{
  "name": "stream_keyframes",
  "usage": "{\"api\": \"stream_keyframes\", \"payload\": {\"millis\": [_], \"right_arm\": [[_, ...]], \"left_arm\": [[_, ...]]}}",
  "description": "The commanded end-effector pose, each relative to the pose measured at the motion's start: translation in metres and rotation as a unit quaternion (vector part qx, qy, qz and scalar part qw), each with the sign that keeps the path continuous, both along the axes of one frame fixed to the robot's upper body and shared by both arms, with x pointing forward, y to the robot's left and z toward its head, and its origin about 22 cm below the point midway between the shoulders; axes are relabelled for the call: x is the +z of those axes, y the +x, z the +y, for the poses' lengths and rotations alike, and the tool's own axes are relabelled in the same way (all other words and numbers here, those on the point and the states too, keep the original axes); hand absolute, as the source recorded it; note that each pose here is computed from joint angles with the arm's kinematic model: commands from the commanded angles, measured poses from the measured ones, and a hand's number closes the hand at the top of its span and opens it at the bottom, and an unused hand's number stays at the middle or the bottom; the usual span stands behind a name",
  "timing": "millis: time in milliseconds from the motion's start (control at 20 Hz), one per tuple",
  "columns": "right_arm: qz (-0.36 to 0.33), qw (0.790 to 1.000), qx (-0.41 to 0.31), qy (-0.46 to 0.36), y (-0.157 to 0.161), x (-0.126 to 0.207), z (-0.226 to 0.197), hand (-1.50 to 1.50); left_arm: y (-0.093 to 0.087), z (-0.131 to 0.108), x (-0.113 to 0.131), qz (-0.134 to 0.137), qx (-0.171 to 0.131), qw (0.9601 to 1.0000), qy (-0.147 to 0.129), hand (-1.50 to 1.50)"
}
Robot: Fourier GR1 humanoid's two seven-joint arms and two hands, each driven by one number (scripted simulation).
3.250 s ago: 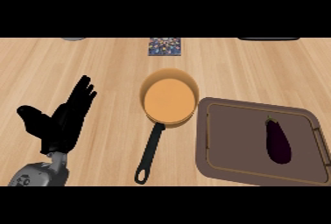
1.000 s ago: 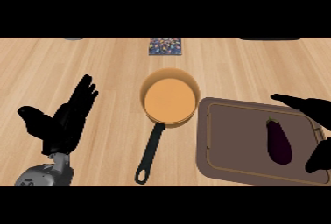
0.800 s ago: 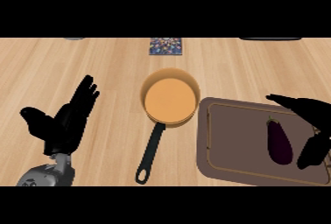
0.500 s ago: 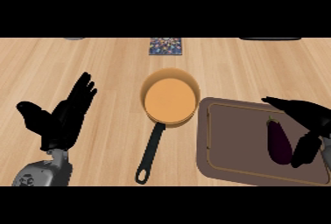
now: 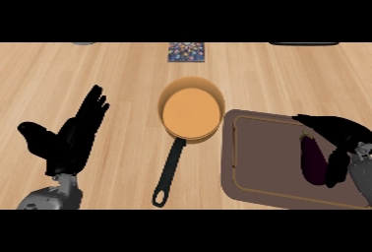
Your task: Pick the eggplant from the tray and place it in the pot
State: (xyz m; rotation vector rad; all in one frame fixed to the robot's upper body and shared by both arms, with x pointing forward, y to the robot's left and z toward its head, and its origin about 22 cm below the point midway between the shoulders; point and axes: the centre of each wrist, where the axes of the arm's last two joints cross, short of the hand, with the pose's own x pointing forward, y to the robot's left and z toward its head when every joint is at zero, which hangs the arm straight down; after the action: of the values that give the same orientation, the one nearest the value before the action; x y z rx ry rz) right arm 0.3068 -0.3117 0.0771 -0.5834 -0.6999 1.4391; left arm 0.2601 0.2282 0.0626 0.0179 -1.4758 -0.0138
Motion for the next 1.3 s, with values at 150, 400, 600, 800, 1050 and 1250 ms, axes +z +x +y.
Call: {"api": "stream_keyframes", "payload": {"millis": [150,400,600,800,1050,1250], "right_arm": [[0.015,0.999,0.005,-0.029,0.008,-0.002,-0.001,-1.5],[0.018,1.0,0.002,-0.009,0.005,-0.043,0.005,-1.5],[-0.015,0.997,0.057,0.059,-0.004,-0.021,0.0,1.5],[-0.028,0.997,0.061,0.049,-0.005,-0.031,-0.008,1.5],[-0.054,0.996,-0.025,0.063,-0.009,-0.055,0.053,1.5],[-0.107,0.971,-0.206,0.053,-0.014,-0.046,0.073,1.5]], "left_arm": [[-0.012,0.003,-0.01,0.0,0.0,1.0,-0.005,0.0],[0.008,0.008,0.003,0.004,-0.002,1.0,0.0,0.0],[-0.004,0.007,0.009,0.001,-0.003,0.9999,-0.01,0.0],[0.014,-0.011,-0.015,0.008,-0.004,1.0,-0.002,0.0],[0.008,-0.002,0.014,0.004,0.008,1.0,-0.003,0.0],[0.0,0.016,-0.005,0.017,0.034,0.9993,0.001,0.0]]}}
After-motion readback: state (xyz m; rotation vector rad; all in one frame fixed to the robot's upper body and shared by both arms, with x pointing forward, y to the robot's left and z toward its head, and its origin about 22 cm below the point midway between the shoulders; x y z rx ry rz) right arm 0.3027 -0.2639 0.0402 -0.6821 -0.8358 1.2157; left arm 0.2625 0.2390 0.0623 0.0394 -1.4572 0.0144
